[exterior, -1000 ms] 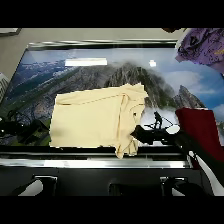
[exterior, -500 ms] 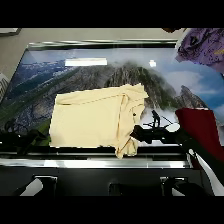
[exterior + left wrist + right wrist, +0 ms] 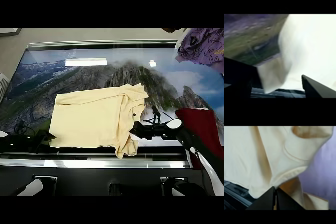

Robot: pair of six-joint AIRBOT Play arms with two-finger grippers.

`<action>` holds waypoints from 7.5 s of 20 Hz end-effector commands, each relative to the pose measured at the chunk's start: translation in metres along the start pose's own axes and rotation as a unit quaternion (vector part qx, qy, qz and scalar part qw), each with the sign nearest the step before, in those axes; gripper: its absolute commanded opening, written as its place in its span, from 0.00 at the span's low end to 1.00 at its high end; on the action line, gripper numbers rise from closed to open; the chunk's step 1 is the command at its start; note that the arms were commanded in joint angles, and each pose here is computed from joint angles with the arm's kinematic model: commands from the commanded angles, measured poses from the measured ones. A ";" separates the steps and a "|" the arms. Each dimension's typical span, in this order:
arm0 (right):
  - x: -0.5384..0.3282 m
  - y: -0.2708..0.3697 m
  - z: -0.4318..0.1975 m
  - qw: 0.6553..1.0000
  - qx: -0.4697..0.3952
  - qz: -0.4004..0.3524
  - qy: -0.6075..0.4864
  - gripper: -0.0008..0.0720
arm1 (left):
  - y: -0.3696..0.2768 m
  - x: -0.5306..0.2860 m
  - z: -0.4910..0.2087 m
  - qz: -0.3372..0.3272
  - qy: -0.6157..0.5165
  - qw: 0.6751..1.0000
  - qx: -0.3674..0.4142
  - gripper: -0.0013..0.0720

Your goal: Fold the clothes and pants, and hang the long-sleeved shirts on hangers.

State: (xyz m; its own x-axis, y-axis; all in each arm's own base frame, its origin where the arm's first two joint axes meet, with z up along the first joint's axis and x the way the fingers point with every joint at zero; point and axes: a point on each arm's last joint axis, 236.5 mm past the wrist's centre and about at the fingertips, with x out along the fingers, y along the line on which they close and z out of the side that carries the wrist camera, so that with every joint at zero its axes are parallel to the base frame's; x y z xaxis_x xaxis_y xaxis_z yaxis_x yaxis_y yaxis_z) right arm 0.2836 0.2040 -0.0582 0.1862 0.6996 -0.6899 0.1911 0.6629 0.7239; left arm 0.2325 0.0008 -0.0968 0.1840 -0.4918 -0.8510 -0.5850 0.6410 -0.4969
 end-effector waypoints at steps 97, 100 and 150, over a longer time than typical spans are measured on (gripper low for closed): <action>-0.065 -0.090 0.072 0.996 -0.038 -0.071 0.022 0.05 | 0.047 -0.014 -0.021 0.038 0.043 0.998 -0.034 0.72; -0.064 -0.089 0.070 0.997 -0.036 -0.069 0.027 0.05 | 0.043 -0.009 -0.025 0.040 0.054 0.997 -0.023 0.72; -0.173 0.069 0.282 0.944 -0.152 -0.209 -0.205 0.04 | -0.219 -0.097 0.228 0.144 -0.235 0.917 0.288 0.03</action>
State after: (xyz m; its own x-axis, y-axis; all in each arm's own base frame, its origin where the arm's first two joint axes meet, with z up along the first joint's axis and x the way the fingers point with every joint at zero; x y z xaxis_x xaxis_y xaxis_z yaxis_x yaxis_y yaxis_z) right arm 0.4942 0.0543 0.2001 0.6220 0.2416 -0.7448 -0.0046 0.9523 0.3051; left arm 0.4832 0.0493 0.1533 0.5897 -0.0041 -0.8076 -0.1870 0.9721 -0.1414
